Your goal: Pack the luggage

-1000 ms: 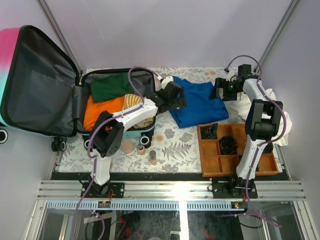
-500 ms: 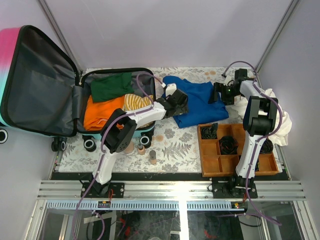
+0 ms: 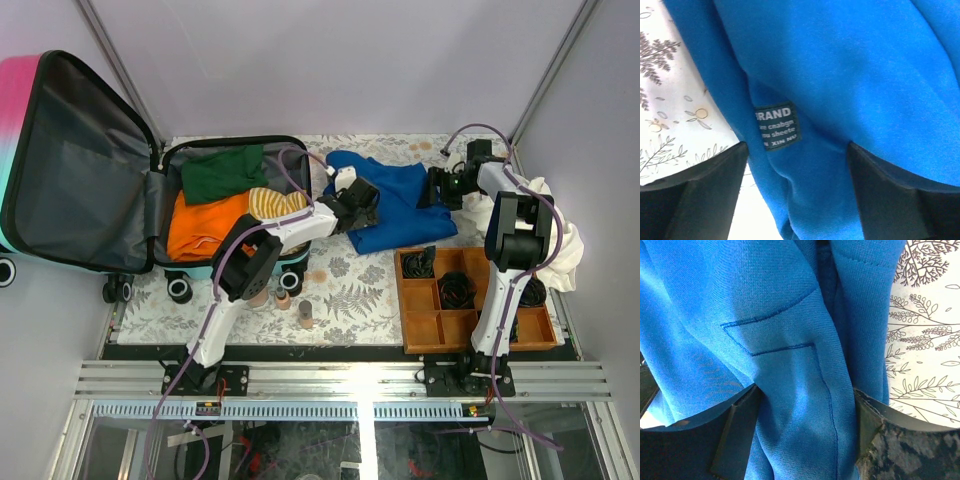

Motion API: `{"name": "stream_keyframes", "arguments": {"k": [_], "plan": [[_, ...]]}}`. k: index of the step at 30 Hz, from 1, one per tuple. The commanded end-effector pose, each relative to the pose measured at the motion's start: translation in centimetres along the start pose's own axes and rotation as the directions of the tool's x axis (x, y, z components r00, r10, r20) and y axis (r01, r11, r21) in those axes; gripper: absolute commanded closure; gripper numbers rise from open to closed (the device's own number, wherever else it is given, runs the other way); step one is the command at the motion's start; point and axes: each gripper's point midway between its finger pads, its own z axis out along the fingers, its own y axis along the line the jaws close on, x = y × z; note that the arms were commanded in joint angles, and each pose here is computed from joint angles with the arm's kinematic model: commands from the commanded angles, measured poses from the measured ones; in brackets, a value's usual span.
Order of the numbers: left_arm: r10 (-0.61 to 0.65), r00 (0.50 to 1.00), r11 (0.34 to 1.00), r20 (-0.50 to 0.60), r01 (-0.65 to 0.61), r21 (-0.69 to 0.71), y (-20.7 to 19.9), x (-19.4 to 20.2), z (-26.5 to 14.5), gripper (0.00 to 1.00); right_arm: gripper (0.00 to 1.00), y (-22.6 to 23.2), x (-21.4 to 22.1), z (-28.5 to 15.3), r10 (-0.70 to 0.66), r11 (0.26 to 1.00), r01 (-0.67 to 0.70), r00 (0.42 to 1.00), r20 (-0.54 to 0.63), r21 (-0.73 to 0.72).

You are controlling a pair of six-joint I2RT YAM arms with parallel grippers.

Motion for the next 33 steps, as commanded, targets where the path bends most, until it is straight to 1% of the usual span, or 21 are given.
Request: {"name": "stream_keyframes", "arguments": {"k": [1, 2, 4, 6, 7, 9, 10, 11, 14, 16, 19, 22, 25, 28, 31, 33], "plan": [[0.052, 0.996, 0.999, -0.069, -0.052, -0.004, 0.9, 3.0, 2.4, 0.33, 0.33, 1.2, 1.0, 0.9, 0.007, 0.998, -0.008, 1.000, -0.029, -0.054], [0.061, 0.996, 0.998, -0.070, -0.060, 0.017, 0.5, 2.9, 2.4, 0.45, 0.37, 1.4, 1.0, 0.9, 0.009, 0.998, -0.011, 1.000, -0.029, -0.059], [0.086, 0.995, 0.994, -0.055, -0.082, 0.076, -0.7, 2.4, 2.1, 0.72, 0.46, 1.8, 0.8, 0.5, 0.010, 0.998, -0.012, 1.000, -0.022, -0.070], [0.110, 0.994, 0.984, -0.022, -0.106, 0.144, -2.2, 1.3, 1.4, 0.92, 0.58, 2.3, 0.5, -0.1, 0.006, 0.997, -0.006, 1.000, -0.007, -0.077], [0.126, 0.992, 0.977, 0.004, -0.125, 0.171, -3.0, 0.5, 1.0, 0.98, 0.66, 2.5, 0.2, -0.4, 0.001, 0.997, -0.001, 1.000, 0.002, -0.079], [0.161, 0.985, 0.962, 0.061, -0.170, 0.214, -4.6, -1.2, -0.1, 1.00, 0.88, 3.1, -0.4, -1.3, -0.012, 0.997, 0.014, 1.000, 0.026, -0.076], [0.184, 0.979, 0.952, 0.085, -0.199, 0.231, -5.4, -2.0, -0.6, 1.00, 0.98, 3.2, -0.9, -1.8, -0.016, 0.997, 0.019, 0.999, 0.043, -0.068], [0.207, 0.972, 0.943, 0.114, -0.230, 0.243, -6.0, -2.9, -1.1, 1.00, 1.00, 3.5, -1.4, -2.4, -0.024, 0.998, 0.028, 0.998, 0.062, -0.064], [0.275, 0.938, 0.907, 0.212, -0.326, 0.268, -7.8, -6.0, -3.2, 1.00, 1.00, 4.8, -3.3, -4.5, -0.051, 0.997, 0.059, 0.989, 0.135, -0.058], [0.320, 0.904, 0.875, 0.283, -0.397, 0.277, -8.7, -8.0, -5.0, 1.00, 1.00, 5.9, -4.6, -6.1, -0.061, 0.996, 0.073, 0.980, 0.187, -0.059], [0.351, 0.857, 0.841, 0.377, -0.465, 0.275, -9.4, -10.4, -7.6, 1.00, 1.00, 7.4, -6.2, -8.2, -0.071, 0.993, 0.091, 0.966, 0.247, -0.068], [0.367, 0.816, 0.818, 0.447, -0.512, 0.263, -9.8, -12.4, -10.0, 1.00, 1.00, 8.8, -7.5, -10.2, -0.075, 0.992, 0.101, 0.951, 0.301, -0.074], [0.373, 0.784, 0.803, 0.496, -0.541, 0.252, -9.8, -14.2, -12.3, 1.00, 1.00, 10.9, -8.5, -12.0, -0.057, 0.987, 0.105, 0.933, 0.355, -0.118], [0.345, 0.758, 0.807, 0.554, -0.541, 0.237, -9.4, -16.9, -15.1, 1.00, 1.00, 13.3, -9.6, -13.4, -0.042, 0.979, 0.116, 0.920, 0.390, -0.170], [0.330, 0.729, 0.809, 0.600, -0.546, 0.218, -8.5, -19.6, -17.6, 1.00, 1.00, 16.3, -10.5, -14.5, -0.056, 0.965, 0.158, 0.903, 0.426, -0.207], [0.326, 0.705, 0.817, 0.629, -0.546, 0.188, -7.1, -21.6, -19.2, 1.00, 1.00, 19.0, -11.2, -15.1, -0.086, 0.951, 0.208, 0.887, 0.454, -0.227]]}}
